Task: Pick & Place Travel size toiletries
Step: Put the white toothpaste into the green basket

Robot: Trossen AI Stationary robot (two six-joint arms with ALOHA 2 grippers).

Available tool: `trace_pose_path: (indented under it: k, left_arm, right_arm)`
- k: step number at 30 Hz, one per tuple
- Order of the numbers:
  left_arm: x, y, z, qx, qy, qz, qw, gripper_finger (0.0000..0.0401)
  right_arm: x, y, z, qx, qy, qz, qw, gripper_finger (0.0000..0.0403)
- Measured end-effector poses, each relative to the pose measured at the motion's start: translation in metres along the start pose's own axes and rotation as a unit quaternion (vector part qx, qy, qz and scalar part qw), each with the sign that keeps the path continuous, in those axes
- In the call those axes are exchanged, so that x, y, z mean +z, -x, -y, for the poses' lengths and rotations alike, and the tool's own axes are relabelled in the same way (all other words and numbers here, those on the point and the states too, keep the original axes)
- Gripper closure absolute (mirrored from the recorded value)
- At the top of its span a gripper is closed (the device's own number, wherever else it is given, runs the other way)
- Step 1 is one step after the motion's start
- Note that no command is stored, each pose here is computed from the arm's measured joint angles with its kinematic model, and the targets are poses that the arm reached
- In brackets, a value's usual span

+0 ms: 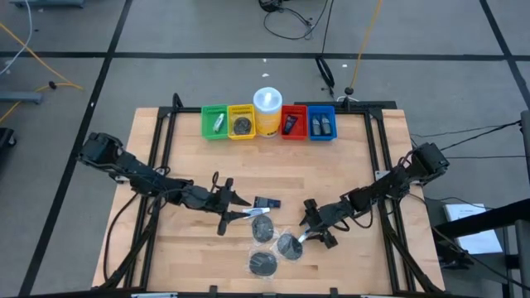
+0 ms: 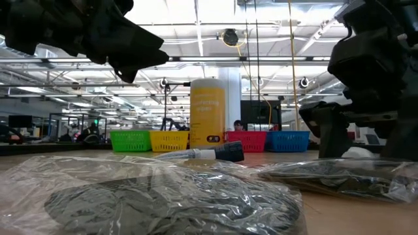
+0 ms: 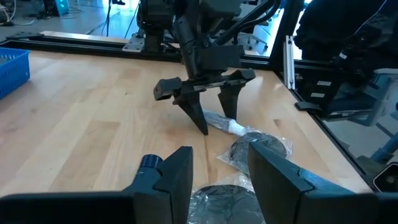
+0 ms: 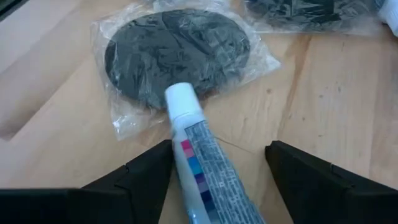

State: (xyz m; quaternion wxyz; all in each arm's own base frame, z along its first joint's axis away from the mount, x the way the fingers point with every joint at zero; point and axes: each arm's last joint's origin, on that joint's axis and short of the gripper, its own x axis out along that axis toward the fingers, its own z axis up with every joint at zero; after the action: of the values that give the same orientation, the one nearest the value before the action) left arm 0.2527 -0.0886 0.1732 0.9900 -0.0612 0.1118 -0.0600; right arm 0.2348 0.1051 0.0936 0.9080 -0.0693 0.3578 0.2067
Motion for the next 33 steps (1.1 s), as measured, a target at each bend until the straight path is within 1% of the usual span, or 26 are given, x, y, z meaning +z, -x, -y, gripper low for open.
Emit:
trace_pose_path:
  k: [5, 8, 10, 14, 16, 19, 21, 24, 25, 27, 29, 31, 33]
  left_arm:
    - [0.0, 0.0, -0.001, 0.002, -0.012, 0.0, 1.0, 0.0254]
    - [0.005, 0.0, 0.0, -0.002, -0.045, 0.024, 0.999, 0.0264]
    - [0.008, 0.0, 0.001, -0.005, -0.057, 0.042, 0.997, 0.0271]
    - [0.013, 0.001, 0.002, -0.014, -0.083, 0.067, 0.994, 0.028]
    - [0.017, 0.0, 0.003, -0.013, -0.106, 0.078, 0.991, 0.0281]
    - [0.024, -0.002, 0.01, -0.017, -0.16, 0.091, 0.983, 0.0281]
    - [0.029, -0.003, 0.016, -0.022, -0.202, 0.095, 0.975, 0.0281]
    - [0.037, -0.006, 0.027, -0.03, -0.268, 0.099, 0.958, 0.0281]
    - [0.039, -0.008, 0.03, -0.031, -0.283, 0.099, 0.953, 0.0281]
    - [0.041, -0.014, 0.034, -0.031, -0.293, 0.099, 0.95, 0.0276]
    - [0.04, -0.023, 0.036, -0.031, -0.299, 0.091, 0.949, 0.0261]
    - [0.037, -0.035, 0.039, -0.029, -0.322, 0.085, 0.942, 0.0238]
    - [0.032, -0.047, 0.041, -0.029, -0.351, 0.072, 0.933, 0.0207]
  right_arm:
    - [0.0, 0.0, 0.002, -0.007, 0.027, -0.001, 1.0, 0.0185]
    - [-0.001, 0.0, 0.002, -0.021, 0.033, -0.004, 0.999, 0.022]
    - [-0.001, 0.0, 0.003, -0.025, 0.033, -0.002, 0.999, 0.0247]
    - [0.004, 0.0, 0.003, -0.032, 0.034, 0.022, 0.999, 0.0297]
    - [0.007, 0.002, 0.004, -0.05, 0.036, 0.033, 0.998, 0.0318]
    - [0.014, 0.008, 0.007, -0.099, 0.033, 0.058, 0.993, 0.0342]
    - [0.019, 0.012, 0.008, -0.124, 0.029, 0.074, 0.989, 0.0354]
    - [0.028, 0.016, 0.009, -0.143, 0.02, 0.113, 0.983, 0.0365]
    - [0.032, 0.017, 0.01, -0.143, 0.016, 0.137, 0.98, 0.0366]
    - [0.039, 0.02, 0.01, -0.142, 0.012, 0.175, 0.974, 0.0368]
    - [0.044, 0.021, 0.01, -0.142, 0.009, 0.201, 0.969, 0.0369]
    - [0.046, 0.021, 0.01, -0.141, 0.012, 0.214, 0.967, 0.0367]
    - [0.047, 0.022, 0.011, -0.121, 0.02, 0.222, 0.967, 0.0363]
